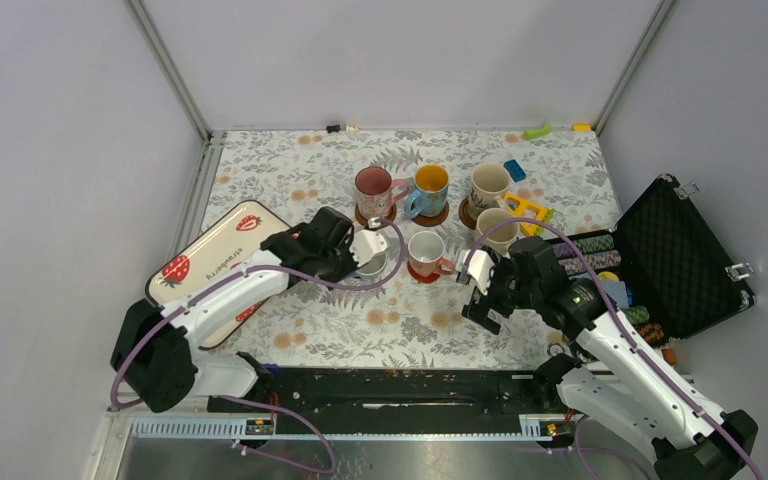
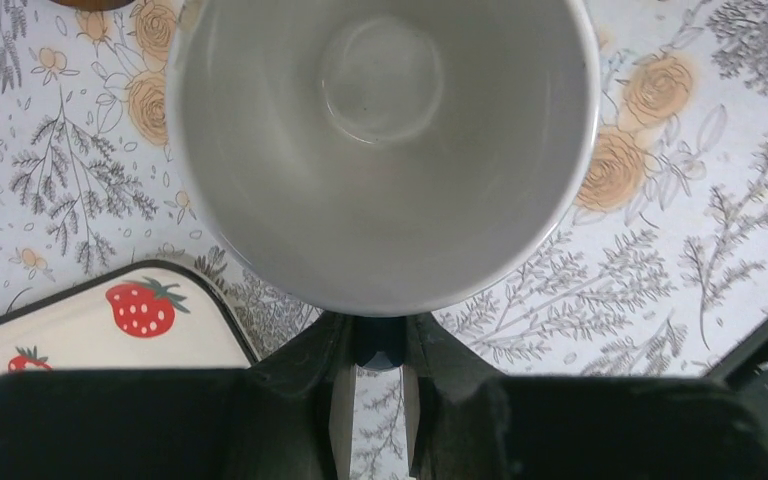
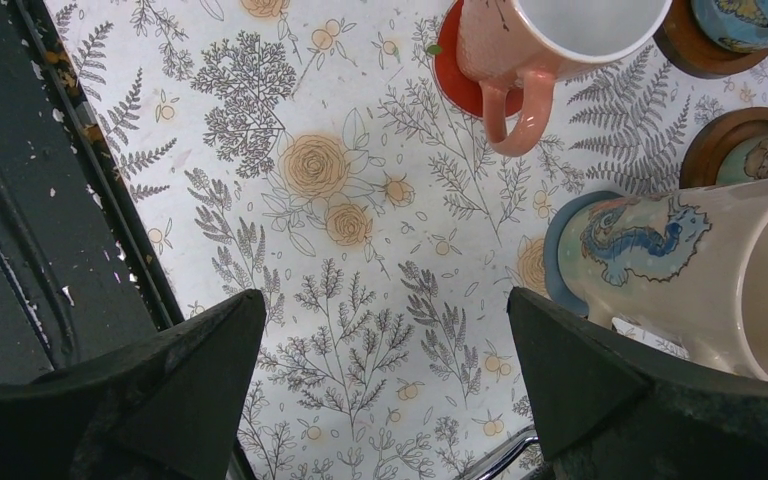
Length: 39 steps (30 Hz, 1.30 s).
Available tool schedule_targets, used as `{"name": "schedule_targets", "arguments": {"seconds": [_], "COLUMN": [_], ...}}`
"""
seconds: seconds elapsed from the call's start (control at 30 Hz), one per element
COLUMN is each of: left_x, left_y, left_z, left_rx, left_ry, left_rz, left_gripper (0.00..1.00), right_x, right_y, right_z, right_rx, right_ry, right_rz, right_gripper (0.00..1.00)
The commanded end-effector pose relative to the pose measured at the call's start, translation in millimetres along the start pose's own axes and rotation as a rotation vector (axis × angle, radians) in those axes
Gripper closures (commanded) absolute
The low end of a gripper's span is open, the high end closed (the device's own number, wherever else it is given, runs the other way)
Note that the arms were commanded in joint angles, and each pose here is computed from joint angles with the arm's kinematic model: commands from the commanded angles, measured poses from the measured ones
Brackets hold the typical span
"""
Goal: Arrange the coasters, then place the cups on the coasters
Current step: Place the cup on the coaster.
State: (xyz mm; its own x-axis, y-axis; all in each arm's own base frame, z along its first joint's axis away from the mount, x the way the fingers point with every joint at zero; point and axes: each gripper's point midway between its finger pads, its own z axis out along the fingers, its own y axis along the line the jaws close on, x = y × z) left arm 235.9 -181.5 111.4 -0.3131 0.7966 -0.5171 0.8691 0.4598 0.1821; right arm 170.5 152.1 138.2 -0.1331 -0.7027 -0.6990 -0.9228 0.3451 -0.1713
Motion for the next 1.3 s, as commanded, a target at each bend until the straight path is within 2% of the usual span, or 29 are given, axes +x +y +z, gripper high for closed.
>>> {"name": "schedule_targets", "arguments": {"seconds": [0.0,0.37,0.67,1.03,1.2,1.27], "left_x": [-23,-12,-10,-22,-17,-16], "left_y": [25,71,65,58,61,59], "left_z": [16,23,26,5,6,6], "left_rx": [-0.077,-0.155,-0.108,-0.09,-0.103,-0.094], "left_ry": [-0.08,-0.069,-0.052,-0.12,-0.088,-0.083], "left_rz": [0.002,-0.105,-0.126,-0.131,-0.127,-0.129], "left_gripper": [1.0,1.0,1.0,1.0,0.91,0.9], "right_x": [-9,-11,-14,-15,-15,-16], "right_y": [-1,3,3,4,5,5], "right_z": [-3,-5,-8,-9,-10,-10], "right_rx": [0.007,-0.006,-0.001,-0.002,-0.003,-0.002], "right_ry": [-0.059,-0.084,-0.101,-0.109,-0.111,-0.112], "right_rz": [-0.006,-0.008,-0.014,-0.02,-0.017,-0.018], "right_gripper": [0.0,0.0,0.0,0.0,0.0,0.0]}}
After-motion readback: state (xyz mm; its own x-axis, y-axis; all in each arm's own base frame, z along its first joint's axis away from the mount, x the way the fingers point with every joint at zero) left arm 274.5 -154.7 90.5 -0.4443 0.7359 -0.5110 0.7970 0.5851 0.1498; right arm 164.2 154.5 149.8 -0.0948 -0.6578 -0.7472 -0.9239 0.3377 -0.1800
